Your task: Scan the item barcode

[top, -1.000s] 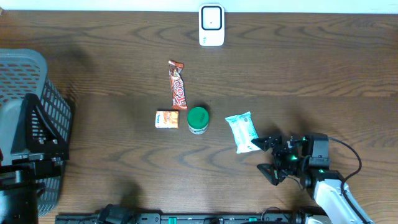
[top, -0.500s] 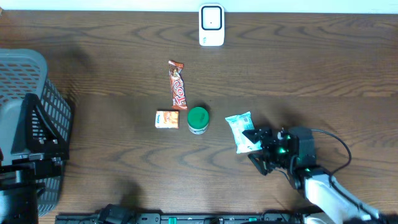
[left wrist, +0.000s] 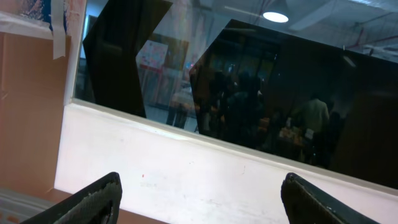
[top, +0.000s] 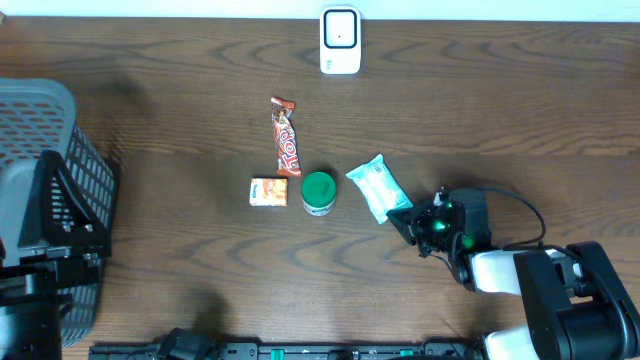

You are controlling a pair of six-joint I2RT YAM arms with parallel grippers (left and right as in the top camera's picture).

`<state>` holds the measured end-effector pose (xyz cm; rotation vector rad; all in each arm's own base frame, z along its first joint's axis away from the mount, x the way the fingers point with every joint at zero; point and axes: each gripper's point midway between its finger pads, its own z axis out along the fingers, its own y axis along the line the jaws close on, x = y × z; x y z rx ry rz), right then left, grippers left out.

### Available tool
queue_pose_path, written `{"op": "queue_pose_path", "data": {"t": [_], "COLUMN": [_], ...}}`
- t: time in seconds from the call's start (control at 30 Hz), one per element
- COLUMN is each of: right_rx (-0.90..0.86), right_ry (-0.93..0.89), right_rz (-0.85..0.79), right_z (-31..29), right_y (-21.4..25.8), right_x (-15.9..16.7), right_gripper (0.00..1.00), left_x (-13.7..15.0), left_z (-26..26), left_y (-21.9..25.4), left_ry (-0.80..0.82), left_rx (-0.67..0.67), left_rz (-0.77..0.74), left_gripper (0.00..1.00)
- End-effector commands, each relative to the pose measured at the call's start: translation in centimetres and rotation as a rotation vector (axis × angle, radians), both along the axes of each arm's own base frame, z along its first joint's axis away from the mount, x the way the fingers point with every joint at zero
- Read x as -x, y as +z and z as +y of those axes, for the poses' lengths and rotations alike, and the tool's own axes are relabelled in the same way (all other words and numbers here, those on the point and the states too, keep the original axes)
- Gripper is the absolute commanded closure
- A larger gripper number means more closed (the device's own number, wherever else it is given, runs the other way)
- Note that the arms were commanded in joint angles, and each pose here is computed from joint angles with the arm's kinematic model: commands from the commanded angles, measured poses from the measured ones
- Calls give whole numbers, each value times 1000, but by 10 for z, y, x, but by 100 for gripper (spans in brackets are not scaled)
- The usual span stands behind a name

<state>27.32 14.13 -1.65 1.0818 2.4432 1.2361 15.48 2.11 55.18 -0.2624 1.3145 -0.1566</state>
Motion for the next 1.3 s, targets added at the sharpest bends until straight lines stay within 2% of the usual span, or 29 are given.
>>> {"op": "queue_pose_path", "data": {"t": [0.0,0.1,0.2,0.3,0.37,0.4,0.47,0.5,0.6,0.63,0.7,0.73,0.77,0.8,0.83,0.93,1.1,1.27], "right_rx": [284,270,299,402,404,395,395,399,409,409,397,387,380,372,374,382,388,388], "right_ry": [-24,33,21,-2,43,68,94,98,98,89,61,49,49,48,36,4,-43,-43], "right_rz": [48,-61,-51,-7,-86,-129,-210,-236,-283,-288,-270,-259,-257,-253,-236,-187,-124,-119], "right_z": [-43,-36,-42,-61,-56,-52,-48,-48,-48,-49,-53,-54,-54,-55,-59,-70,-84,-84], "right_y": [-44,-18,-9,-6,8,16,32,37,47,49,48,48,48,48,46,39,31,30], "right_x": [30,21,28,44,40,38,31,28,22,21,20,20,21,21,22,26,32,33], "right_gripper": [99,99,98,99,99,89,61,55,50,52,73,84,89,90,90,90,91,92], "left_x": [3,3,3,3,3,2,0,-4,-27,-47,-78,-94,-110,-123,-142,-170,-200,-206], "left_z": [3,3,3,3,3,3,2,0,-7,-14,-35,-51,-71,-88,-115,-153,-201,-236], "left_y": [0,0,0,0,0,0,-2,-4,-21,-39,-74,-92,-112,-128,-153,-195,-277,-343], "left_ry": [16,16,16,16,16,15,10,9,9,1,-70,-132,-216,-285,-401,-558,-731,-815], "left_rx": [-12,-13,-13,-12,-13,-13,1,8,-8,-14,-20,-35,-57,-68,-76,-35,28,32], "left_rz": [-5,-5,-5,-5,-4,-4,-2,-2,51,121,263,338,418,481,573,717,976,1167], "left_gripper": [18,17,17,18,18,18,18,18,18,18,18,29,41,58,67,91,93,92]}}
